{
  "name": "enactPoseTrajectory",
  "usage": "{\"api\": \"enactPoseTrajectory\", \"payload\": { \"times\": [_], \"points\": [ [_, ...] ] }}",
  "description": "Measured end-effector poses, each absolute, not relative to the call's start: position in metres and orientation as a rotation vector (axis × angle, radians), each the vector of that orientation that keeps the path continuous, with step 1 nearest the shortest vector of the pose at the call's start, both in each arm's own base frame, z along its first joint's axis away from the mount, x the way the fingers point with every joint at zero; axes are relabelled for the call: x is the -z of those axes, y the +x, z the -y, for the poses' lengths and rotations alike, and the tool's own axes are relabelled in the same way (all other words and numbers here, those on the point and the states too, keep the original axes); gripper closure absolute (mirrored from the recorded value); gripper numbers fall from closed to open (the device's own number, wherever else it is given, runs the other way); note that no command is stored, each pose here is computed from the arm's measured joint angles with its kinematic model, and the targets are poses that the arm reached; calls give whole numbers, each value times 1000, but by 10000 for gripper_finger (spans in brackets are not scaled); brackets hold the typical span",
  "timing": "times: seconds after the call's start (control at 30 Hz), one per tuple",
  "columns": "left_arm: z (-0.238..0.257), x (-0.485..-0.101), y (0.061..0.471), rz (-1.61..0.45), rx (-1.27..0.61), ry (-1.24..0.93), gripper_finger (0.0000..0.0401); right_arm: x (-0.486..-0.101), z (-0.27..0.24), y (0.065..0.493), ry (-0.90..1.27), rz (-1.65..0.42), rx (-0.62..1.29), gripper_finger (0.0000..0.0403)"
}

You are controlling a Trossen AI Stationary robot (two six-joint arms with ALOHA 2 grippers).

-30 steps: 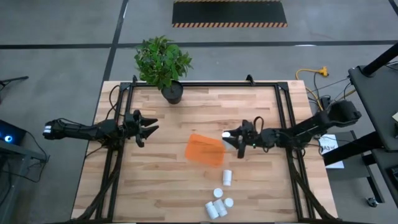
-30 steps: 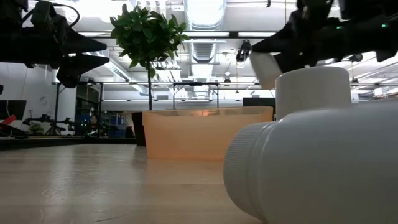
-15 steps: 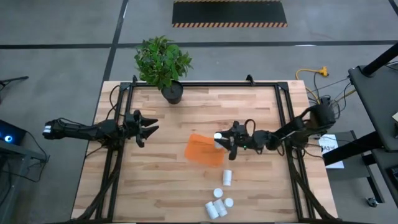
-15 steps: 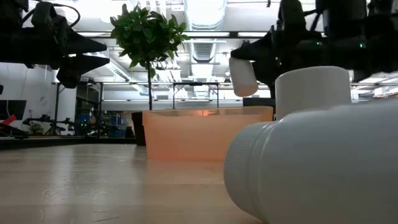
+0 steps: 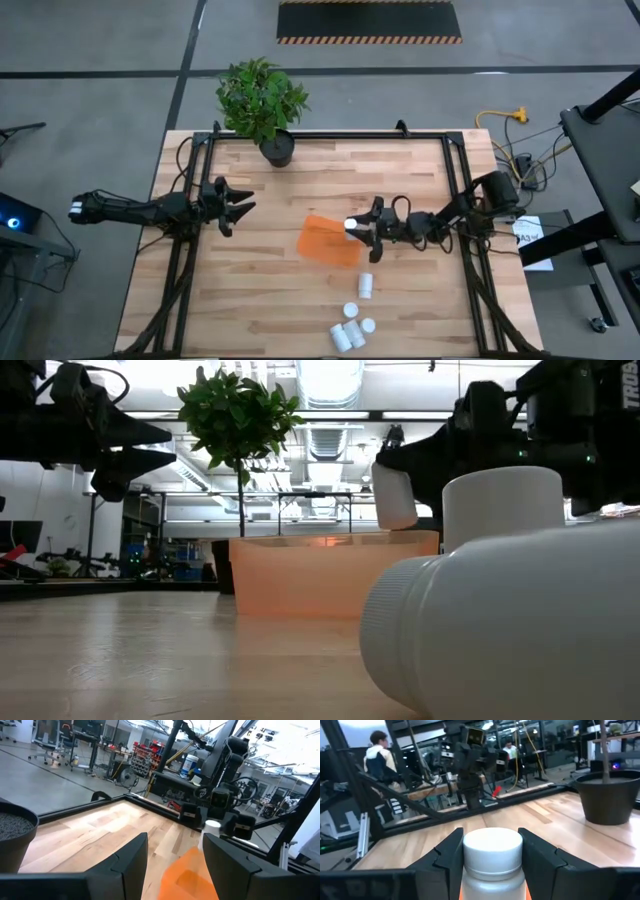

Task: Pick and place pill bottles into a basket
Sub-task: Put the white pill bottle into the orange container

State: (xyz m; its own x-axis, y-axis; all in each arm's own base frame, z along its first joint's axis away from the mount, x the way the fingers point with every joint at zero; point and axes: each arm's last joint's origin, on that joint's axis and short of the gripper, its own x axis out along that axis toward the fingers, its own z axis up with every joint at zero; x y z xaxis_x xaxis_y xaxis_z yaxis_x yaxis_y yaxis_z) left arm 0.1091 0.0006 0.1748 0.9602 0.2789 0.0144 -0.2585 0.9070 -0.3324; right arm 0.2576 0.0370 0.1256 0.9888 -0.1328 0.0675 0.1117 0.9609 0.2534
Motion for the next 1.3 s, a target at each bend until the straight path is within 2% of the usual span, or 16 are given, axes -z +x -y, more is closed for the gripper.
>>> {"api": "enactPoseTrajectory", "payload": {
  "times": [1.0, 1.2, 1.3],
  "points": [
    [-1, -175, 109, 61, -278, -334, 228, -104, -36, 251, 252, -66, 102, 260],
    [-1, -175, 109, 61, -278, -334, 228, -102, -36, 253, 284, -97, 110, 211],
    [-1, -175, 109, 61, -278, -334, 228, -101, -36, 253, 282, -100, 127, 206]
  ]
}}
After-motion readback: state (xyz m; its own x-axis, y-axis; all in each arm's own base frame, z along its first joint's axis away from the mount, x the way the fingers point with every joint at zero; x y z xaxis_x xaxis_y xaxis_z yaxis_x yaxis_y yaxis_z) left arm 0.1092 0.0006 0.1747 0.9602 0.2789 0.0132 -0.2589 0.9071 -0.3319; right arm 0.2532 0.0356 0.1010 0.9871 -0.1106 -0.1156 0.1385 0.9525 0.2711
